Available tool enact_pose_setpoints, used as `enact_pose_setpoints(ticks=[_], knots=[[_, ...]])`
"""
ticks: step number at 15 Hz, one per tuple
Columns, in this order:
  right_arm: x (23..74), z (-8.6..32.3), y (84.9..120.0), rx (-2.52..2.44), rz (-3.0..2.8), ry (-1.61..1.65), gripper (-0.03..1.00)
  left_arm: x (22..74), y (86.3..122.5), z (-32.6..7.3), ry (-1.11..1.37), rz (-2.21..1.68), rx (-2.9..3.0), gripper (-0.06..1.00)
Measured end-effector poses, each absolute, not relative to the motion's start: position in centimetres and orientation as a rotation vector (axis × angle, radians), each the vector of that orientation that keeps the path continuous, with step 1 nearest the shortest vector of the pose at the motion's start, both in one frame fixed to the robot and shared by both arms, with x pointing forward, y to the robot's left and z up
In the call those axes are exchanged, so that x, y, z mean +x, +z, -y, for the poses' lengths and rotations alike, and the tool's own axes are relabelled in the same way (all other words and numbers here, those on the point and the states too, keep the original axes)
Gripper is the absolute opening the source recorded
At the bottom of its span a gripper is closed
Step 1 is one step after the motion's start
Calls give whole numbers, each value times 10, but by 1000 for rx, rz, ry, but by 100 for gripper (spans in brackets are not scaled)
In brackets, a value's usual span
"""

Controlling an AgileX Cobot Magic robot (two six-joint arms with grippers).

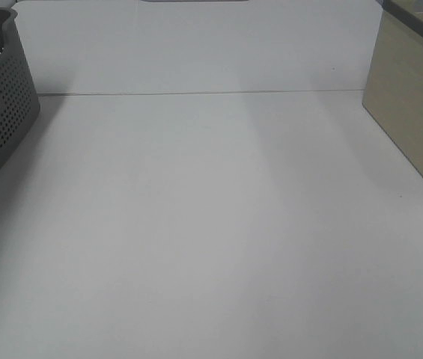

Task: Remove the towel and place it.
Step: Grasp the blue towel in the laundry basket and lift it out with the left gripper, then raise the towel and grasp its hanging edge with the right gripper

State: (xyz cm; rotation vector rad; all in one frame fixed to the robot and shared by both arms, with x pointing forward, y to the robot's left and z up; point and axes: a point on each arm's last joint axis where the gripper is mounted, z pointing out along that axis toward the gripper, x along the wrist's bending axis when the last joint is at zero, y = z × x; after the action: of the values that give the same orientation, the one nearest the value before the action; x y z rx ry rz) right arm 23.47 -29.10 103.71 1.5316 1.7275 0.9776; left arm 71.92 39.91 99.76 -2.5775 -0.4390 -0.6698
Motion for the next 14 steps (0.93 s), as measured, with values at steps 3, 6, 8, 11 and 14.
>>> enact_pose_setpoints(ticks=[3, 6, 8, 11, 14], knots=[[235, 291, 1037, 1532, -1728, 978, 71, 703, 1044, -396, -740, 493, -2549, 0], [235, 291, 1037, 1532, -1728, 978, 71, 669, 1122, -375, -955, 659, -2551, 0], [235, 291, 1037, 1532, -1728, 978, 71, 652, 1150, -363, -1035, 693, -2562, 0], [235, 291, 1037, 1532, -1728, 978, 71, 617, 1202, -341, -1215, 709, -2553, 0], [235, 291, 1037, 1532, -1728, 978, 71, 578, 1246, -308, -1411, 631, -2563, 0]])
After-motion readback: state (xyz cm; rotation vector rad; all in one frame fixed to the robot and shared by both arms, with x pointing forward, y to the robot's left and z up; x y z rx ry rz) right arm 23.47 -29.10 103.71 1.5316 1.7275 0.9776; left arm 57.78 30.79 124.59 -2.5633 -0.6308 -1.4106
